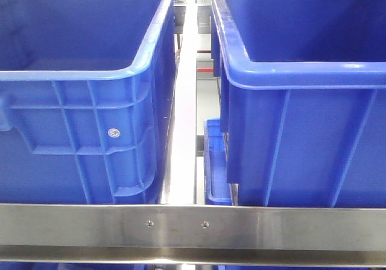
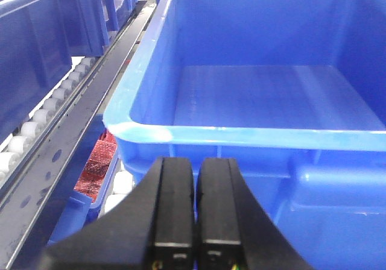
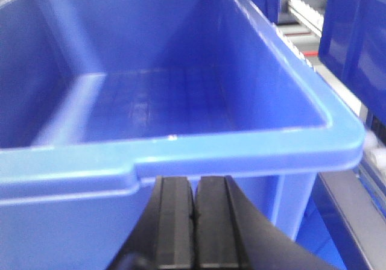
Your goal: Pick red cube and place on left shelf
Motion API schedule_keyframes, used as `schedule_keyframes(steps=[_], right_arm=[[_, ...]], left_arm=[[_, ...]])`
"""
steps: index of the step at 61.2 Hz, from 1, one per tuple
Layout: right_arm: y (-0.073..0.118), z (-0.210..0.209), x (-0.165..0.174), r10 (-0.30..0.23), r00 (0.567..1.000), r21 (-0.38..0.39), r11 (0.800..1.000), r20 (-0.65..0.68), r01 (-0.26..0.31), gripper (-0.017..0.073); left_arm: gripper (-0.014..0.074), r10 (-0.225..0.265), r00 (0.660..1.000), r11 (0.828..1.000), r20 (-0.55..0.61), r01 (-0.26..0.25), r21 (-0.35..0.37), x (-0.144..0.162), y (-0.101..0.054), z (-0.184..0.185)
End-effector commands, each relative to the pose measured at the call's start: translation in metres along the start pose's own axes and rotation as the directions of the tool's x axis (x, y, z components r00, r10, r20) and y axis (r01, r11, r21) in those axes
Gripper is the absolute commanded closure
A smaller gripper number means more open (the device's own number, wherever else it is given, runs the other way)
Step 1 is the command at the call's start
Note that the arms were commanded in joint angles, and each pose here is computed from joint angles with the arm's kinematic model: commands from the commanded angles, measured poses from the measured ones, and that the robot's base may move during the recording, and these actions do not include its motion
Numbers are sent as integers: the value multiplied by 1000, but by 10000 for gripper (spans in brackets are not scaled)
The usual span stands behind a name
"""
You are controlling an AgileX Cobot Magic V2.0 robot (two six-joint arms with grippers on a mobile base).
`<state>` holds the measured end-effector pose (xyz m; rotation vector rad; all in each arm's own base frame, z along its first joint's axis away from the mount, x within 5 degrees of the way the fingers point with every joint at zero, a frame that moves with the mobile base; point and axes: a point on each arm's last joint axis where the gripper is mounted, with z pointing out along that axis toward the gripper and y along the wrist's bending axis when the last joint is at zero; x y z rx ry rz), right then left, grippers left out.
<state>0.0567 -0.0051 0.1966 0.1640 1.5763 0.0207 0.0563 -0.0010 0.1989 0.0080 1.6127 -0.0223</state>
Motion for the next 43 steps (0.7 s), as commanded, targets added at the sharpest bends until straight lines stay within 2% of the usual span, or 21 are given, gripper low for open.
schedule_keyframes(steps=[1, 43], right_arm=[[2, -3, -16, -5, 989, -11, 1000, 144, 7, 503], [2, -3, -16, -5, 990, -10, 1000, 140, 6, 503]], left_arm=[[492, -5, 997, 1000, 78, 5, 4, -1, 0, 0], [492, -5, 997, 1000, 78, 5, 4, -1, 0, 0]])
